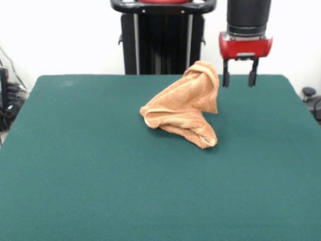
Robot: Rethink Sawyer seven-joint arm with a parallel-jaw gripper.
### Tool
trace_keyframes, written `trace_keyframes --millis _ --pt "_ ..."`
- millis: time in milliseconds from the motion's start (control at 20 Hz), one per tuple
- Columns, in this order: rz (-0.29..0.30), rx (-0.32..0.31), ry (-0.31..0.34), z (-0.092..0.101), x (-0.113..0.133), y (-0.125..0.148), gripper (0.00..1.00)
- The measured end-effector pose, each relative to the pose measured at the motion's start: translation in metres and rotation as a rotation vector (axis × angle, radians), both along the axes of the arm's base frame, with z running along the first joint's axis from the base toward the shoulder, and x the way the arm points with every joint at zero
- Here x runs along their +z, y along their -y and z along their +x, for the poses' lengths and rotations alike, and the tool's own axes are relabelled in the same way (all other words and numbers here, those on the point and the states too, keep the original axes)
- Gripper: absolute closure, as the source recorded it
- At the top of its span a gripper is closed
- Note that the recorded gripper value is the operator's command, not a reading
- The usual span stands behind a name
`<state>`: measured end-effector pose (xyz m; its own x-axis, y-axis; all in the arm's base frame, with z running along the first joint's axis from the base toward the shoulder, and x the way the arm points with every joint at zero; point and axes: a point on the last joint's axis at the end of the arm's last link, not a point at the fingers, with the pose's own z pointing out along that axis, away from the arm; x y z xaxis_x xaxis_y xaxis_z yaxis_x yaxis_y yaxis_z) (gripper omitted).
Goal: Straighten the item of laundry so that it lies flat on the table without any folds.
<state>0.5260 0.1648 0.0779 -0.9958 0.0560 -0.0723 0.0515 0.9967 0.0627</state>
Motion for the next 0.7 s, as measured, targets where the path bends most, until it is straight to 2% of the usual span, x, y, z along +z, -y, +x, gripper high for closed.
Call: trace_keyframes --millis 450,700 --pt "0.001 -0.044 -0.061 -0.006 -0.031 0.022 0.0" --pt "-0.001 -0.048 -0.078 -0.012 -0.045 0.024 0.0"
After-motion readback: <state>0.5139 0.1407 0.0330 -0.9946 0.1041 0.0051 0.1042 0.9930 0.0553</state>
